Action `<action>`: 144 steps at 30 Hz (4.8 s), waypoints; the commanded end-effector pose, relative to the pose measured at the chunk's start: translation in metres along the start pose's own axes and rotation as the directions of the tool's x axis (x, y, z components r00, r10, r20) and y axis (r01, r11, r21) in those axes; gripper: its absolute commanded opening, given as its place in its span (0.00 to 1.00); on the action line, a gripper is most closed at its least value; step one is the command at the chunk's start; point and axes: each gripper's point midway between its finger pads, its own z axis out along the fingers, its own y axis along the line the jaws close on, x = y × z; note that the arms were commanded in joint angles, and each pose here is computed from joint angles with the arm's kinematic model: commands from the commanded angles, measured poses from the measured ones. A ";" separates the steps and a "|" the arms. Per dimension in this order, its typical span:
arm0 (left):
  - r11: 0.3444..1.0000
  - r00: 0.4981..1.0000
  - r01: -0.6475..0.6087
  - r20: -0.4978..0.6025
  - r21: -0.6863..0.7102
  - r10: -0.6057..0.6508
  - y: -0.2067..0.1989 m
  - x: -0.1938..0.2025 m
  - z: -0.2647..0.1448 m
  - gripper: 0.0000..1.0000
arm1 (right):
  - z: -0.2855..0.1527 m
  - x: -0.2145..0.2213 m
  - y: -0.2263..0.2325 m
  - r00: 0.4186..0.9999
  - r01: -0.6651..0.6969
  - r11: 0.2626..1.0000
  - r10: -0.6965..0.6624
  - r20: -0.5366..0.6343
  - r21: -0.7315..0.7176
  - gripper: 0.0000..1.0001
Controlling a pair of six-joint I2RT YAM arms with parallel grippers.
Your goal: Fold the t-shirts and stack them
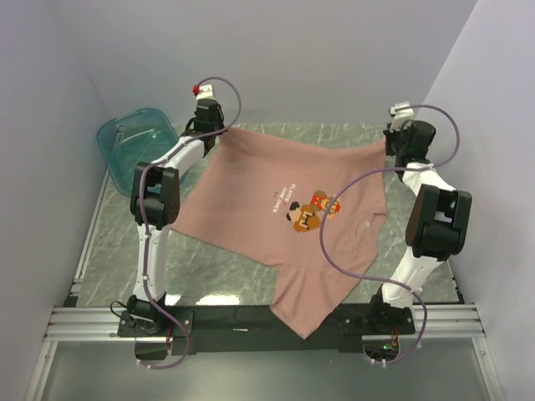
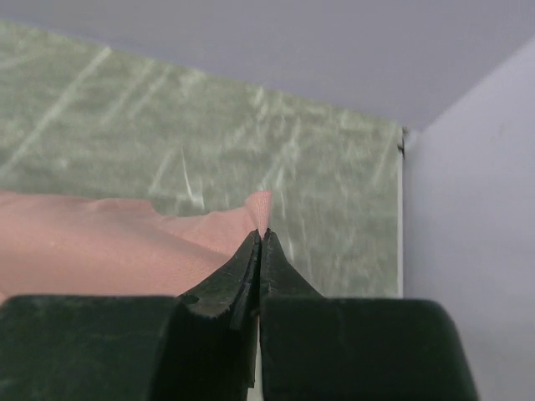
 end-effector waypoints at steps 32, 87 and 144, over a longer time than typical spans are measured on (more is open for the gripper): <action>0.998 0.994 0.059 0.093 -0.020 -0.057 0.034 -0.023 0.029 0.00 | -0.013 -0.065 0.048 0.994 -0.094 0.992 0.098 0.048 -0.088 0.00; 0.998 0.999 0.020 0.039 0.060 -0.022 0.043 0.000 -0.024 0.04 | -0.068 0.011 0.082 0.996 -0.065 0.987 0.054 -0.077 -0.144 0.00; 0.951 0.986 0.022 0.150 0.310 -0.071 0.014 -0.078 -0.168 0.58 | -0.112 0.058 0.123 0.975 0.047 0.929 -0.122 -0.183 -0.368 0.00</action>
